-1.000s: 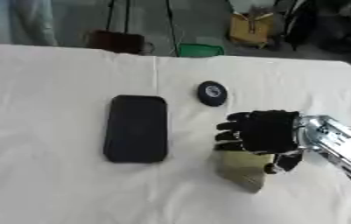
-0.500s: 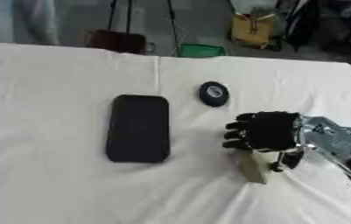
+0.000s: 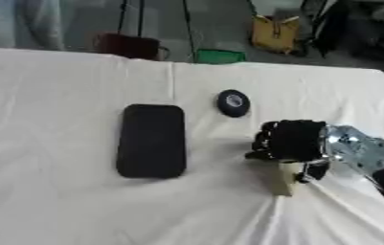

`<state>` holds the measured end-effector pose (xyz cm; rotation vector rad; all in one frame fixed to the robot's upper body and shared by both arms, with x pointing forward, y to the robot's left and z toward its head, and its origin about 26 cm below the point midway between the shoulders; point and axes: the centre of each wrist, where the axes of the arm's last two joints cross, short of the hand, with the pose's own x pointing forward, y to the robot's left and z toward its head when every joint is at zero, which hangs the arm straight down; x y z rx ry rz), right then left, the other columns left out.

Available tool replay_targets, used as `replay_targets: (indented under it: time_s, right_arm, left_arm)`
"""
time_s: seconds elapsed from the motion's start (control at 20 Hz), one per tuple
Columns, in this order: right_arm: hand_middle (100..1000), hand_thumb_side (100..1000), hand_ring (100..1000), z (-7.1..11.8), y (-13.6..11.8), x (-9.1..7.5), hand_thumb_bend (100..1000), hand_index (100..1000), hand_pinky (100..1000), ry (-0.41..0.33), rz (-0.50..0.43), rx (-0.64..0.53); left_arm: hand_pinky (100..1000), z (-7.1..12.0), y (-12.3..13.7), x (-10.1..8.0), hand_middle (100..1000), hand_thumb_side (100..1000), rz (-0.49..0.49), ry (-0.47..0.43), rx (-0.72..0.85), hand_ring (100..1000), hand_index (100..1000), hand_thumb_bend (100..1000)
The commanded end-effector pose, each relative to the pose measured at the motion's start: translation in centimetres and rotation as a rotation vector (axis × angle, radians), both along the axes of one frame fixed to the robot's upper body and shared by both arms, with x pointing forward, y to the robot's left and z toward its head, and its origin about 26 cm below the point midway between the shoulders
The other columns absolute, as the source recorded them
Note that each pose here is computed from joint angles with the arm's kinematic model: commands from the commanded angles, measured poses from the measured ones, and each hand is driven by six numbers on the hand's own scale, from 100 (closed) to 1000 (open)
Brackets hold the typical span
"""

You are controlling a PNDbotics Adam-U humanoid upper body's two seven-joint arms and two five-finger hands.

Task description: Pick up objects on the table and place them in the box.

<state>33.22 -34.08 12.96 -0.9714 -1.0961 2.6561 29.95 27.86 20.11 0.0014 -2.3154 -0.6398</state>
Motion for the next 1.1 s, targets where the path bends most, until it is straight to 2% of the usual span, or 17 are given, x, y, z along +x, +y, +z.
replay_targets:
  time_s: [0.05, 0.45, 0.65, 1.0, 1.1]
  right_arm:
    - [544, 298, 690, 1.0, -0.7, -0.3, 303, 524, 733, -0.039, 0.013, 0.006]
    - [541, 337, 701, 2.2, -1.2, -0.8, 273, 534, 749, -0.093, 0.025, 0.036]
    - [548, 345, 712, 3.3, -1.2, -1.1, 270, 542, 760, -0.139, 0.034, 0.050]
    - [559, 344, 715, 7.7, 0.2, -1.8, 297, 552, 765, -0.284, 0.105, 0.103]
    - [559, 344, 715, 8.4, 0.6, -2.1, 297, 552, 765, -0.304, 0.118, 0.119]
  left_arm:
    - [655, 0.9, 0.0, -0.3, 751, 1000, -0.010, -0.029, 0.013, 703, 891, 184]
    - [655, 0.9, 0.1, -0.3, 751, 1000, -0.005, -0.025, 0.014, 703, 890, 186]
    - [654, 0.9, 0.1, -0.3, 751, 1000, -0.002, -0.025, 0.014, 703, 890, 187]
    - [655, 0.9, 0.3, -0.3, 751, 1000, 0.003, -0.025, 0.014, 704, 890, 187]
    - [655, 1.0, 0.3, -0.3, 751, 1000, 0.004, -0.026, 0.012, 704, 890, 187]
